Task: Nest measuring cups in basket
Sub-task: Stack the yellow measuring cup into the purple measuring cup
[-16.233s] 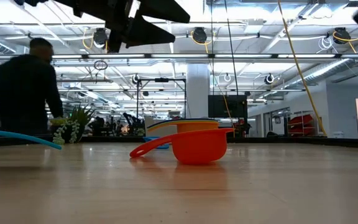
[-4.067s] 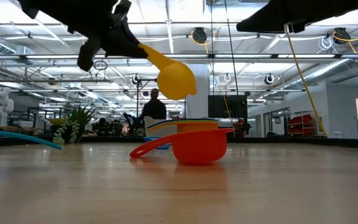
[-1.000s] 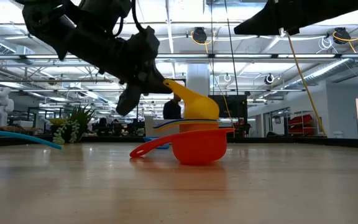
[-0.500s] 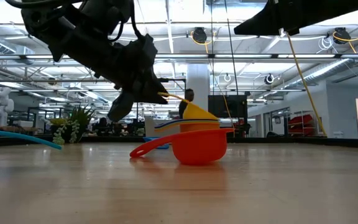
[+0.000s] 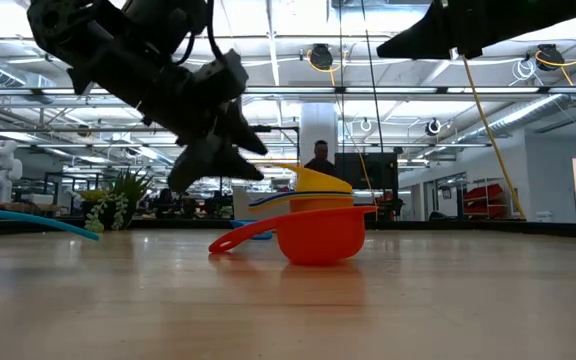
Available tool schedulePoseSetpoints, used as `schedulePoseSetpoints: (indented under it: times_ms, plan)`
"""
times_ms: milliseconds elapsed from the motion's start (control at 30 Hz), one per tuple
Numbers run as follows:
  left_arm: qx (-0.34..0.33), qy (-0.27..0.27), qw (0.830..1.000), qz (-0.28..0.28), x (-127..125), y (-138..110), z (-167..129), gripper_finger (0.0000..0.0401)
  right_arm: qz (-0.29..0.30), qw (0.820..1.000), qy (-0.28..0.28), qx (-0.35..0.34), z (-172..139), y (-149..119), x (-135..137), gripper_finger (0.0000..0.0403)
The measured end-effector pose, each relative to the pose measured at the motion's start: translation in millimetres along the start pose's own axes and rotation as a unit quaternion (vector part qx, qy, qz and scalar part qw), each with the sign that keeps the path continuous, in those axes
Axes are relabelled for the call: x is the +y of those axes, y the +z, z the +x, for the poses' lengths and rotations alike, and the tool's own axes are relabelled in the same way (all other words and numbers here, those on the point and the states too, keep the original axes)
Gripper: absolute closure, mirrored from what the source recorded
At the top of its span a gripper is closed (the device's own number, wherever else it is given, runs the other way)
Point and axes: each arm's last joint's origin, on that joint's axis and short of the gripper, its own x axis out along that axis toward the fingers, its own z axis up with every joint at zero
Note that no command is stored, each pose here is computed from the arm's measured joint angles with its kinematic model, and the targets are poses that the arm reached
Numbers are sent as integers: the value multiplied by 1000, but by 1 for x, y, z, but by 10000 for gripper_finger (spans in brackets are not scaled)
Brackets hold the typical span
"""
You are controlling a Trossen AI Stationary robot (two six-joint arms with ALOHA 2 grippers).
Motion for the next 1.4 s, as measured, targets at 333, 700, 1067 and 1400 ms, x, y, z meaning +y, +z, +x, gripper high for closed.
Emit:
schedulePoseSetpoints:
  times_ms: [333, 700, 1067, 1400]
  plan:
    - [53, -57, 990, -120, -2, -7, -20, 155, 31, 999, 5, 13, -3, -18, 0, 403]
    - [-8, -67, 952, -299, 1, 13, -38, 155, 61, 998, 18, 17, -4, -24, 0, 403]
    - [-33, -45, 910, -412, -21, 31, -61, 155, 105, 994, 28, 2, -13, -20, 5, 403]
    - [-20, -17, 911, -412, -55, 33, -65, 155, 137, 990, 19, -6, -17, -17, 6, 381]
